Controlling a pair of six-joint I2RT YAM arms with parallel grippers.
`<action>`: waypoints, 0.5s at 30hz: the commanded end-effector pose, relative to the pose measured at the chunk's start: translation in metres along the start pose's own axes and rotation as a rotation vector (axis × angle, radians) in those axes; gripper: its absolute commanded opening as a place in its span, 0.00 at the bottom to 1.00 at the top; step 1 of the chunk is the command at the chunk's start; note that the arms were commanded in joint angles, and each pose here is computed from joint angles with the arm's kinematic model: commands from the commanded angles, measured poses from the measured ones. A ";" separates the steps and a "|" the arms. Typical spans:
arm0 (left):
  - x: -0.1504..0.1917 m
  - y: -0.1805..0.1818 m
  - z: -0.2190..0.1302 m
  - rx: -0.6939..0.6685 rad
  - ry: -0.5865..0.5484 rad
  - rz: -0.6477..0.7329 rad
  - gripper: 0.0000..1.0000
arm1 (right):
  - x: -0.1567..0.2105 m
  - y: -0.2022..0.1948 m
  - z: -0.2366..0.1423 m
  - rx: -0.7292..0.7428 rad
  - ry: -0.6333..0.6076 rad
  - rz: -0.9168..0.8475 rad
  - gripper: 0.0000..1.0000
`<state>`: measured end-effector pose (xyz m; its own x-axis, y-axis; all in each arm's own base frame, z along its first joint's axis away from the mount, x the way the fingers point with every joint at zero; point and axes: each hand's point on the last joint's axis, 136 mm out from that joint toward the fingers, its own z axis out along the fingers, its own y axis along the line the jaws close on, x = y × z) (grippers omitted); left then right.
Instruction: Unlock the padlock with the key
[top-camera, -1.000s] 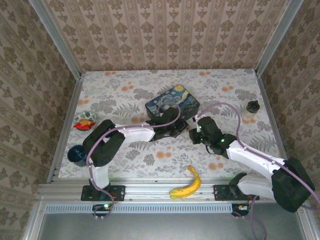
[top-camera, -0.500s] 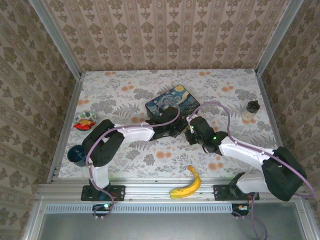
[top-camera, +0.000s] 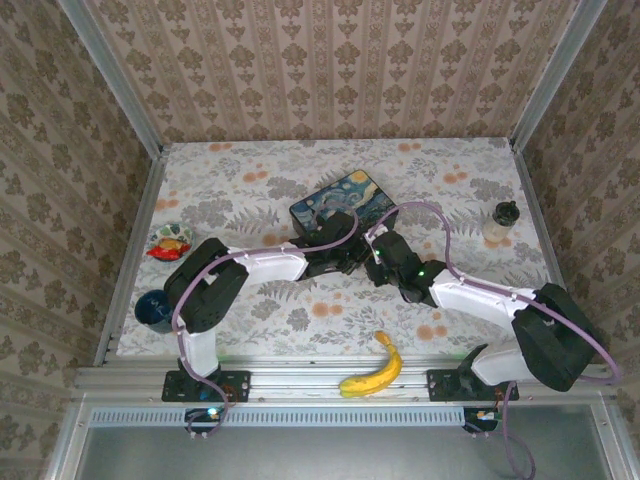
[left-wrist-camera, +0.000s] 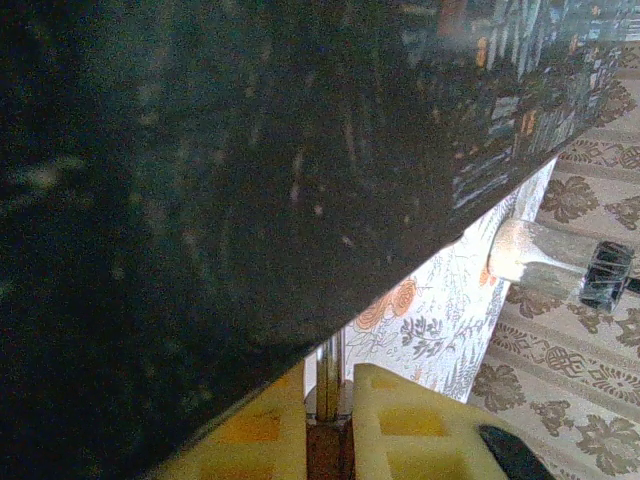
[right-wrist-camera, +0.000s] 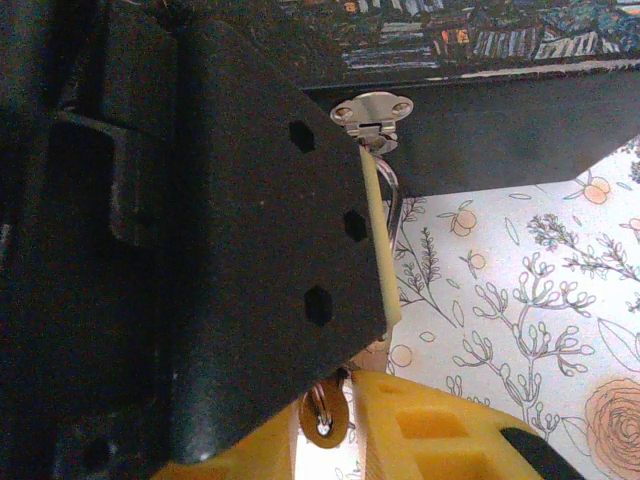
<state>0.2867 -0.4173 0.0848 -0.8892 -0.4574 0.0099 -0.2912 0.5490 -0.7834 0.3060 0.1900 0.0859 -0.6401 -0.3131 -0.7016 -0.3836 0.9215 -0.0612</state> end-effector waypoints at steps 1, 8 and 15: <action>0.020 0.009 0.000 -0.043 0.091 -0.036 0.00 | -0.019 -0.004 0.008 0.051 -0.059 -0.024 0.23; 0.027 0.007 0.001 -0.023 0.125 -0.048 0.00 | -0.020 -0.009 0.011 0.082 -0.072 -0.040 0.09; 0.033 0.004 0.002 -0.006 0.146 -0.045 0.00 | -0.018 -0.009 0.018 -0.115 -0.042 0.226 0.00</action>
<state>0.2931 -0.4136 0.0827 -0.8763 -0.4815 0.0173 -0.3117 0.5393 -0.7823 0.3146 0.1918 0.0819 -0.6584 -0.2597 -0.7064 -0.3737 0.9275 0.0073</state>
